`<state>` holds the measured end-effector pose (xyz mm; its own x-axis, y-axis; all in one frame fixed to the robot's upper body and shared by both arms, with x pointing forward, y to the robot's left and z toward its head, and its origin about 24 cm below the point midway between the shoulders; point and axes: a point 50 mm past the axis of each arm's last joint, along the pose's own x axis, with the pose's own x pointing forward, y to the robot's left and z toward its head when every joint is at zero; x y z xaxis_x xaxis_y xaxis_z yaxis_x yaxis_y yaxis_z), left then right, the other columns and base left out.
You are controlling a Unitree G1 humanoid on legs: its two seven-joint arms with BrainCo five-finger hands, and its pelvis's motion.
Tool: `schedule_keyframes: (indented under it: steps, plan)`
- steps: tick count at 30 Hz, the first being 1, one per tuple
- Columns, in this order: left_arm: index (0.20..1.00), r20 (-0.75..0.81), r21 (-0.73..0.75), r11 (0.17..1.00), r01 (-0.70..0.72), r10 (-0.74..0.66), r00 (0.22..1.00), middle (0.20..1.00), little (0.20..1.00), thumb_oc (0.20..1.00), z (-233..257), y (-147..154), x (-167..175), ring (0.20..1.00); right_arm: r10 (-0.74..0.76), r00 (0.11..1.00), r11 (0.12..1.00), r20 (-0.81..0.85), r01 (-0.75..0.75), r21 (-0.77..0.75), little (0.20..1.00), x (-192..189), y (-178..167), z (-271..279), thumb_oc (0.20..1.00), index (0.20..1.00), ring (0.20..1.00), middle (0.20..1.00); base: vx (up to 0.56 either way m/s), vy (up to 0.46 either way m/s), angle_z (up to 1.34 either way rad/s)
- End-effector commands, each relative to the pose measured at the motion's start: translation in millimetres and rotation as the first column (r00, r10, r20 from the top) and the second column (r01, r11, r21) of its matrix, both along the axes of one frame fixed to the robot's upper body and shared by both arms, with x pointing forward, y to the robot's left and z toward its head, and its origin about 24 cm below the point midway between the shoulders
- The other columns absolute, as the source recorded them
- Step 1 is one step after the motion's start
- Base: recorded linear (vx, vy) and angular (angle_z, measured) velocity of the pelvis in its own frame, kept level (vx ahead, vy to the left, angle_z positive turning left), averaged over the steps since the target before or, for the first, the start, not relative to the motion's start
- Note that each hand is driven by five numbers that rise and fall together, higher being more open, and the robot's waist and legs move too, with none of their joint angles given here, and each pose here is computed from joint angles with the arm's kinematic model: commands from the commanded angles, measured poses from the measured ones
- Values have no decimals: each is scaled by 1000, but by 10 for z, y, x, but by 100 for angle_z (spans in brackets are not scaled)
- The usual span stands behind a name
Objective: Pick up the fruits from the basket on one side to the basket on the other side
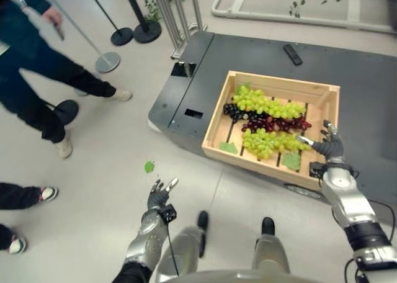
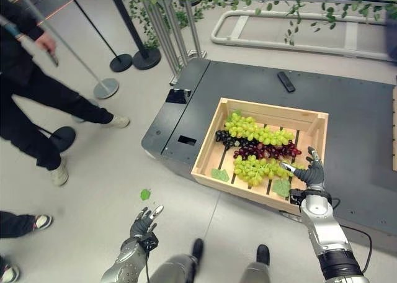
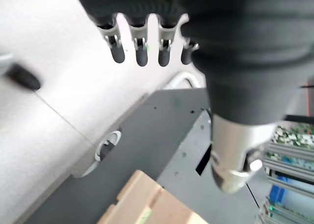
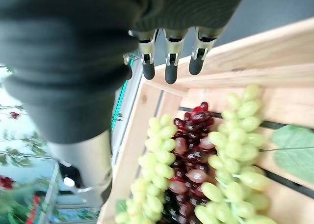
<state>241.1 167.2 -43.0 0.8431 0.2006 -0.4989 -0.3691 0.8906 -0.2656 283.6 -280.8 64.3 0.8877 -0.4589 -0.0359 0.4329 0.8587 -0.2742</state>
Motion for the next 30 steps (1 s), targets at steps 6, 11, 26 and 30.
schedule_keyframes:
  steps: [6, 11, 26, 30]
  plan:
    - [1000, 125, 106, 994, 30, -43, 991, 1000, 1000, 1000, 270, 55, 177, 1000, -25, 998, 993, 66, 32, -118, 1000, 179, -43, 267, 1000, 1000, 1000, 1000, -6, 73, 12]
    - [1000, 157, 177, 983, 52, -81, 984, 1000, 1000, 1000, 378, 94, 235, 1000, -56, 998, 983, -16, 52, -176, 1000, 321, -101, 221, 1000, 1000, 1000, 1000, -44, 85, -4]
    - [1000, 223, 249, 967, 60, -117, 968, 1000, 1000, 1000, 572, -17, 369, 1000, -52, 985, 794, -164, -59, -606, 1000, 723, -87, 656, 1000, 1000, 1000, 1000, 20, -28, -4]
    - [1000, 255, 260, 962, 89, -157, 954, 1000, 1000, 1000, 649, -110, 408, 1000, -42, 985, 728, -167, -85, -680, 1000, 846, -6, 813, 1000, 1000, 1000, 1000, 18, -45, 1]
